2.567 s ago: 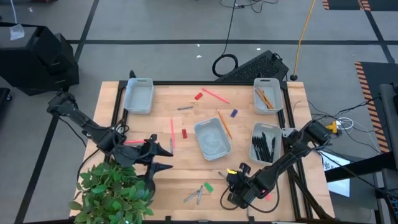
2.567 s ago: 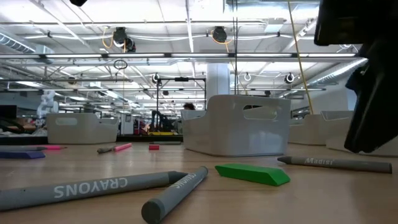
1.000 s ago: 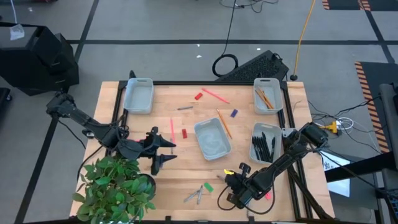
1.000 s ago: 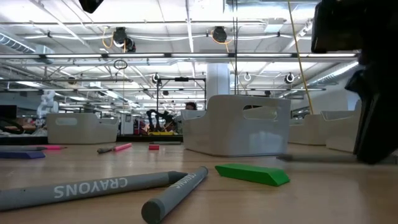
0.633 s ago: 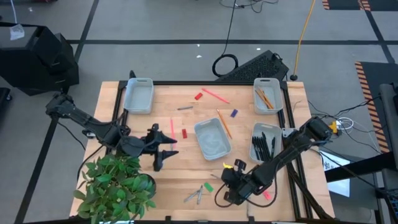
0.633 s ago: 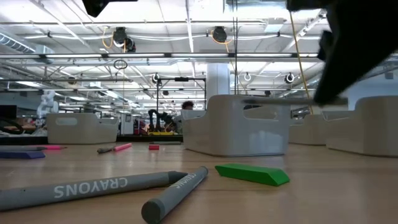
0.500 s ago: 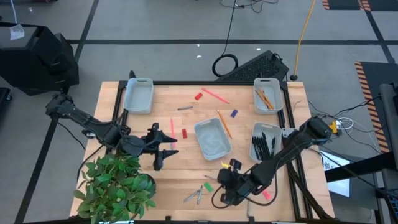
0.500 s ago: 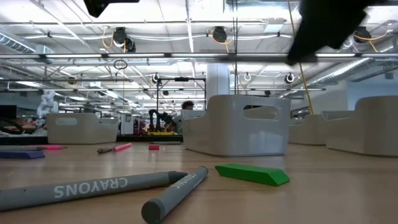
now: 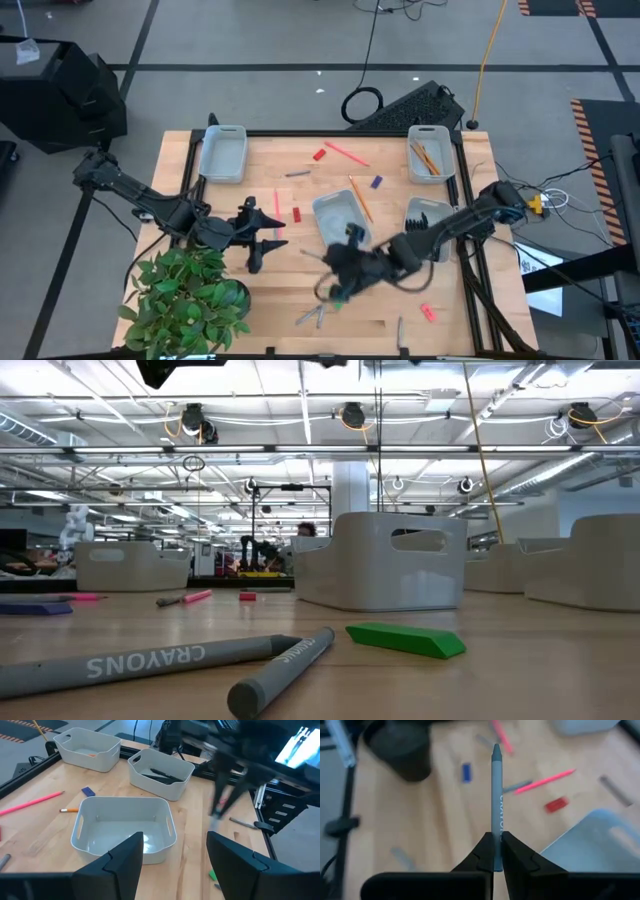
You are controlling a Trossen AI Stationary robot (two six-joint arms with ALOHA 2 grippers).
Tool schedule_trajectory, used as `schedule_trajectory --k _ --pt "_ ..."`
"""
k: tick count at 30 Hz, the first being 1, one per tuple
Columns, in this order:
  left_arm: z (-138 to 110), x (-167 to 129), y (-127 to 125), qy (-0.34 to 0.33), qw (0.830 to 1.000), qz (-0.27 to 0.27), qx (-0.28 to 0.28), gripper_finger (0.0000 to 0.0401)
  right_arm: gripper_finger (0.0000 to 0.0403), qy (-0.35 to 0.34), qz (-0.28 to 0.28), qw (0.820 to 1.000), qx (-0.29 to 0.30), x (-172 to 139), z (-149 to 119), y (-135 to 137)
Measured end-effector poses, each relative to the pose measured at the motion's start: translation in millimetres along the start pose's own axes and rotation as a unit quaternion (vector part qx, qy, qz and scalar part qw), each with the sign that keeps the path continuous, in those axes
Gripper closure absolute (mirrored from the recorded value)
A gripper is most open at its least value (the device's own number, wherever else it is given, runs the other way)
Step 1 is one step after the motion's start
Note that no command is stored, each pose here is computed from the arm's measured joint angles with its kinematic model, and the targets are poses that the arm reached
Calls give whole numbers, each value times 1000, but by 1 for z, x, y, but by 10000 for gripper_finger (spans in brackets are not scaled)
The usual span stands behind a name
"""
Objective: Sort crayons/erasers/pens/pencils in bins
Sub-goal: Put the gray crayon into the bottom left gray bin
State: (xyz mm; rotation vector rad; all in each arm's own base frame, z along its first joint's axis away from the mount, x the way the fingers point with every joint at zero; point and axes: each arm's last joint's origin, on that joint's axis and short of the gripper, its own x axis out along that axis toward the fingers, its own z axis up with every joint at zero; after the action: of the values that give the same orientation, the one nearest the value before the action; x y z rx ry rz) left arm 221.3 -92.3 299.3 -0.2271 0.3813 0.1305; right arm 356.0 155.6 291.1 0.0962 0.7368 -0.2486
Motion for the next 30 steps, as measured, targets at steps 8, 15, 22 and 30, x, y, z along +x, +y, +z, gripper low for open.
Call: schedule_trajectory --k 8,15,22,30 --pt "-1 0 0 4 1000 1 -2 178 391 48 -77 996 15 20 15 -51" --pt "-4 0 2 22 1000 9 12 178 391 96 -126 987 27 27 14 -82" --pt "-5 0 2 22 999 9 22 178 389 131 -157 979 16 45 4 -110" --pt "-4 0 4 13 999 31 36 178 388 156 -109 979 67 69 -18 -123"
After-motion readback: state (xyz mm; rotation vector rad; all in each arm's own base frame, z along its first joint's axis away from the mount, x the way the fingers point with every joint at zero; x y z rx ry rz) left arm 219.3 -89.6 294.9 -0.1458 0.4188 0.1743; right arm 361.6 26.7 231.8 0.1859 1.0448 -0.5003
